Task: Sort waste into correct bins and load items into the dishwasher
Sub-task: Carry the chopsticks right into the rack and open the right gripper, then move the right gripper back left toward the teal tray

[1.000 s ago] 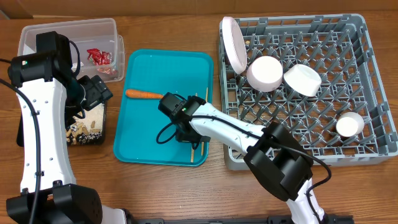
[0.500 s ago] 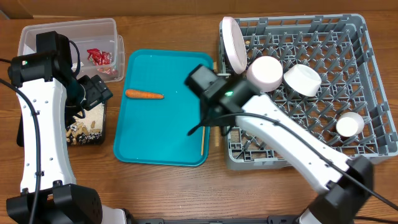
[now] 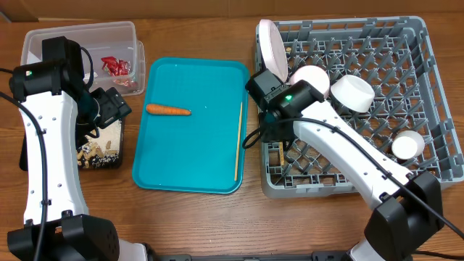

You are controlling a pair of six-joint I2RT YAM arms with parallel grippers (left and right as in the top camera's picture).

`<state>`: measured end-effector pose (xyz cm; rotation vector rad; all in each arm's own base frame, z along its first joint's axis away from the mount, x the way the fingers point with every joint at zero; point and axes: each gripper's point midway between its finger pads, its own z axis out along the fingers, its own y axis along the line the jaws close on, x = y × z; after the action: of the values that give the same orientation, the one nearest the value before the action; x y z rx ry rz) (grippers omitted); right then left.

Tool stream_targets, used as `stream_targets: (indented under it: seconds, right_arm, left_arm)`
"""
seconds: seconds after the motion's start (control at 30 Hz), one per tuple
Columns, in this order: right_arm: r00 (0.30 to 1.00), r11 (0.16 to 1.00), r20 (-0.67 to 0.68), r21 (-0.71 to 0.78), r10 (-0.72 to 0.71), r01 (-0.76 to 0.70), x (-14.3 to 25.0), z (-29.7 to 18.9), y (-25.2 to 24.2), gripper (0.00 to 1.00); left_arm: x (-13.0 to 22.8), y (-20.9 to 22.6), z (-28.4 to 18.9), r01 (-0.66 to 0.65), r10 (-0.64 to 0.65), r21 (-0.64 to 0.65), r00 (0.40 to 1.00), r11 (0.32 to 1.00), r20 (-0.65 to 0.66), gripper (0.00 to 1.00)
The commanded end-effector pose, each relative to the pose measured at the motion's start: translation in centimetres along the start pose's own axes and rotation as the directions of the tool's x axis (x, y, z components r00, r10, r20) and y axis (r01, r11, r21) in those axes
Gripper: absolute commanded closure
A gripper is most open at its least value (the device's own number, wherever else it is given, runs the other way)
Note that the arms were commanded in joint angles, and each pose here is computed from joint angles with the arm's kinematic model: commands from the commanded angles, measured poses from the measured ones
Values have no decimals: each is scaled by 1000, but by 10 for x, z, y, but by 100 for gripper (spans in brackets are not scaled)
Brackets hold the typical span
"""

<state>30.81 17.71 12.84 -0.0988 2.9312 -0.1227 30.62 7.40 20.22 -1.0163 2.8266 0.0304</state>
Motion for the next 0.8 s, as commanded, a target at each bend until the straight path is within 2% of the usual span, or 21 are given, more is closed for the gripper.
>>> stream_targets:
  seconds: [0.0,0.33,0.5,0.67,0.77]
  right_arm:
    - [1000,1000,-2,4,-23,23,1,7,0,96]
    - [1000,1000,-10,-17,-23,22,1,10,5,95]
    - [1000,1000,-10,-16,-23,23,1,11,5,81]
    - [1000,1000,-14,-14,-23,23,2,11,5,75]
    - [1000,999,-11,-31,-22,21,2,8,7,67]
  left_arm:
    - [2,0,-4,7,-7,11,1000,1000,11,0]
    - [2,0,-4,7,-7,11,1000,1000,10,0]
    - [2,0,-4,7,-7,11,1000,1000,10,0]
    - [2,0,-4,7,-7,11,1000,1000,10,0]
    - [2,0,-4,7,-7,11,1000,1000,10,0]
